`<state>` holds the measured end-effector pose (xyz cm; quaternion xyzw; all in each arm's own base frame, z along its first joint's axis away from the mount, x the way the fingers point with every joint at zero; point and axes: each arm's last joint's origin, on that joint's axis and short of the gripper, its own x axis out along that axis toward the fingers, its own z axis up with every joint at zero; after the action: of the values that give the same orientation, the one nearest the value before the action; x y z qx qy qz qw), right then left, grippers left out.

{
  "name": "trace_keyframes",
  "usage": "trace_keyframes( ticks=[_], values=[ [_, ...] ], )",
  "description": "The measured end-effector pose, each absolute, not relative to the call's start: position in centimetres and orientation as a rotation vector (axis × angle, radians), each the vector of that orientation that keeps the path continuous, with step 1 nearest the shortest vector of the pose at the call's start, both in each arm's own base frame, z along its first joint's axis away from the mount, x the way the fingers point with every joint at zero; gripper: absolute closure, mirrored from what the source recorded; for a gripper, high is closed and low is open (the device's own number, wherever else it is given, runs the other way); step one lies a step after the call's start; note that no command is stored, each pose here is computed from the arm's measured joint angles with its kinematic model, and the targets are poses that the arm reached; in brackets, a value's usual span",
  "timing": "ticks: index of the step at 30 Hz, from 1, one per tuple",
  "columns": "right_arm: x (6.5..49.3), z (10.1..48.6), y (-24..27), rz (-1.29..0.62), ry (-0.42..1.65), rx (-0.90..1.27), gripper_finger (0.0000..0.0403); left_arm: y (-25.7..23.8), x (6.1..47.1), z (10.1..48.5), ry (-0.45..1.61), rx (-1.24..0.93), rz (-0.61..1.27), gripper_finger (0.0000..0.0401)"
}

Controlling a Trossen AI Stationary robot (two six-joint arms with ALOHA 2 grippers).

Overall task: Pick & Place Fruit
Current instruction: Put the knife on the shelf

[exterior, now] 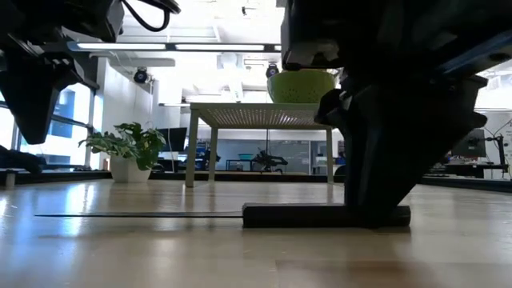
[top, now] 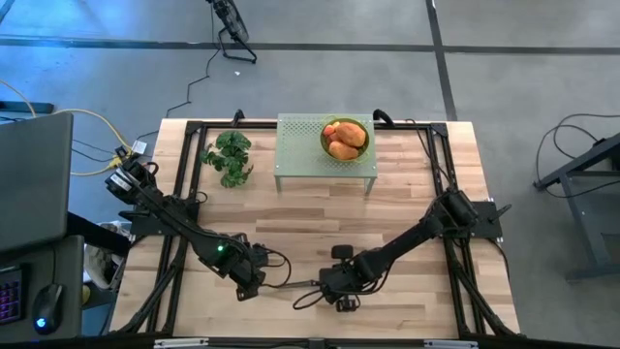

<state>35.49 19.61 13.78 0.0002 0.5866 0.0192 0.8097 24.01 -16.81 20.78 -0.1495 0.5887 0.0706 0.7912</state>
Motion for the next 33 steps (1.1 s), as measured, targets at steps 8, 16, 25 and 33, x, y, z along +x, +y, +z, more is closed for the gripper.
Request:
trace_keyframes(
  ticks=[8, 16, 25, 33],
  values=[
    [34.1, 15.2, 20.0, 0.029, 1.286, -0.052, 0.0339, -16.7, 24.2, 20.8, 1.221, -0.303, 0.179, 0.0089],
    [32.9, 16.1, 20.5, -0.004, 1.278, -0.128, 0.0342, -16.6, 24.5, 20.9, 1.138, -0.237, 0.221, 0.0089],
    [32.3, 18.2, 20.3, -0.027, 1.229, -0.128, 0.0342, -16.6, 24.6, 21.0, 1.13, -0.242, 0.217, 0.0089],
    [31.2, 20.9, 19.9, -0.032, 1.193, -0.116, 0.0342, -16.6, 24.7, 21.0, 1.107, -0.195, 0.209, 0.0089]
  ],
)
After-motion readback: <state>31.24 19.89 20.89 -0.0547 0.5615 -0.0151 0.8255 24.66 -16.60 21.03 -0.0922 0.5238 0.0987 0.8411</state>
